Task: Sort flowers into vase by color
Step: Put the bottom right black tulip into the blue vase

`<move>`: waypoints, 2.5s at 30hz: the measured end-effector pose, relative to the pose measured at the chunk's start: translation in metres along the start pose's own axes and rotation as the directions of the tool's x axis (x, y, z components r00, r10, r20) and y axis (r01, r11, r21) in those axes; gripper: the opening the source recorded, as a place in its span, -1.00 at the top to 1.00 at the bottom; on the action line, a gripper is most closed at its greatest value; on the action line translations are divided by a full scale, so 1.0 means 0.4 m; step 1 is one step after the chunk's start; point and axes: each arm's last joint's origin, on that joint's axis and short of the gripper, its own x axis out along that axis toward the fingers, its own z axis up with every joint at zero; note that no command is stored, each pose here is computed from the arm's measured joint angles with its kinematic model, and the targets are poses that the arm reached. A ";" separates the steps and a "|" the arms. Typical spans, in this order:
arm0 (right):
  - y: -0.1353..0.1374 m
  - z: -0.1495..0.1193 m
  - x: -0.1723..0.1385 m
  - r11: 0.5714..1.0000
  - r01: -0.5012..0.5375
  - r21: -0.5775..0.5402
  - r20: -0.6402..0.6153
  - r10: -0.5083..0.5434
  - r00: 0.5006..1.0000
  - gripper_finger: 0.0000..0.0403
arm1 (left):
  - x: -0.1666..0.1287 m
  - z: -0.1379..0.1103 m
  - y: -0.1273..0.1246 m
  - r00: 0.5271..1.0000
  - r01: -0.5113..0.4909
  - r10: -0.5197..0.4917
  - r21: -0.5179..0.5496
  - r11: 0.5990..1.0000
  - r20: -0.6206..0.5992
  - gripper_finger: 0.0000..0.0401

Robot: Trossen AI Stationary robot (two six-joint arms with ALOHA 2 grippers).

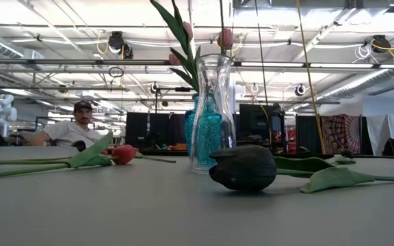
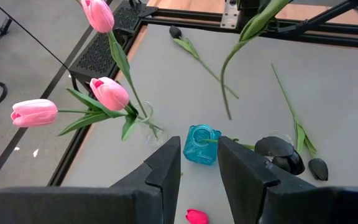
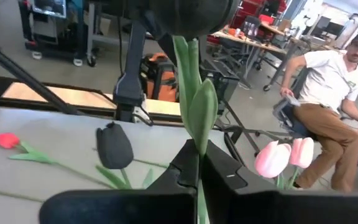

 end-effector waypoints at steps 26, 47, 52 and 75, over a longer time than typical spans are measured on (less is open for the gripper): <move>-0.055 -0.042 0.111 0.993 0.119 0.006 -0.039 -0.119 0.992 1.00 | 0.000 0.000 0.000 1.000 0.000 0.000 0.001 1.000 0.000 0.43; -0.059 -0.045 0.115 0.989 0.127 0.070 -0.044 -0.124 0.991 1.00 | 0.000 0.000 0.000 1.000 0.000 0.000 0.000 1.000 0.000 0.43; -0.058 -0.046 0.114 0.990 0.126 0.066 -0.051 -0.123 0.991 1.00 | 0.000 0.000 -0.001 1.000 0.001 -0.001 0.001 1.000 0.000 0.43; -0.054 -0.047 0.115 0.996 0.072 0.062 -0.050 -0.069 0.996 0.64 | -0.001 0.000 -0.001 1.000 0.001 -0.001 0.001 1.000 0.000 0.43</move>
